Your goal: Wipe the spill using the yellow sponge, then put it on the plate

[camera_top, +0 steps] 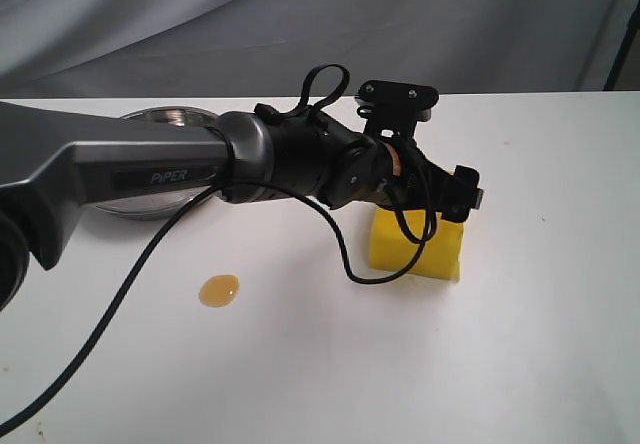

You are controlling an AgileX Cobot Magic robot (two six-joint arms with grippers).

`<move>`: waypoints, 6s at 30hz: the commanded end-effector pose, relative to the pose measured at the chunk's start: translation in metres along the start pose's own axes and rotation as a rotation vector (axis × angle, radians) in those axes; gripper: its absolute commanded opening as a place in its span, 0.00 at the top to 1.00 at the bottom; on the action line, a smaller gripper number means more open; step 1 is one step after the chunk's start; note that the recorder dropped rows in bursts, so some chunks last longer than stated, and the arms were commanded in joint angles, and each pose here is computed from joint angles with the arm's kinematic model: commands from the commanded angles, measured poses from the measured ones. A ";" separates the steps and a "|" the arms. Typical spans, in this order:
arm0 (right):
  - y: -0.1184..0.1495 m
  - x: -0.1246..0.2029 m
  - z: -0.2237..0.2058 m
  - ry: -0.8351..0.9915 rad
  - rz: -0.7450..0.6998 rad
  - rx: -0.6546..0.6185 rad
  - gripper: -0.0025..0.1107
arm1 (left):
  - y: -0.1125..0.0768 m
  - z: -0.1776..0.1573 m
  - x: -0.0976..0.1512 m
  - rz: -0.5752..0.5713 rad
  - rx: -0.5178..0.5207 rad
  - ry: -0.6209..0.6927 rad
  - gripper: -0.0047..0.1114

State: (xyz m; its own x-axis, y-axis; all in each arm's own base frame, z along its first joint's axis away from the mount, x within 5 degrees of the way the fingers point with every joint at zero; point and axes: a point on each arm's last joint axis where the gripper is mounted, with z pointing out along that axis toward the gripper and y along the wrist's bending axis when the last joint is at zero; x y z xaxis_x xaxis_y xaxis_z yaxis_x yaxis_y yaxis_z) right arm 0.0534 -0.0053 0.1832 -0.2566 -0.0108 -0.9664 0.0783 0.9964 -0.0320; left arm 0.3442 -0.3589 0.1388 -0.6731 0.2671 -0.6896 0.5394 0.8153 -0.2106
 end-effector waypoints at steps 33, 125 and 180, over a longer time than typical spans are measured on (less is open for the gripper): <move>0.000 0.001 0.000 -0.003 -0.007 -0.002 0.98 | -0.006 -0.005 -0.005 0.139 0.014 -0.030 0.06; 0.000 0.001 0.000 -0.003 -0.007 -0.002 0.98 | -0.010 0.032 0.032 -0.058 0.004 0.021 0.34; 0.000 0.001 0.000 -0.003 -0.005 -0.002 0.98 | -0.048 -0.033 0.091 0.406 0.170 0.023 0.96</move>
State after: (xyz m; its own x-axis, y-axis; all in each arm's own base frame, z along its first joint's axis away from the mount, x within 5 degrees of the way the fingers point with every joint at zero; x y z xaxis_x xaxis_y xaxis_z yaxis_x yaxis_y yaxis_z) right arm 0.0534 -0.0053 0.1830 -0.2585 -0.0107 -0.9660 0.0784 0.9964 -0.0320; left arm 0.2468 -0.3549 0.1090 -0.4151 0.5451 -0.7284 0.8244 0.5640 -0.0478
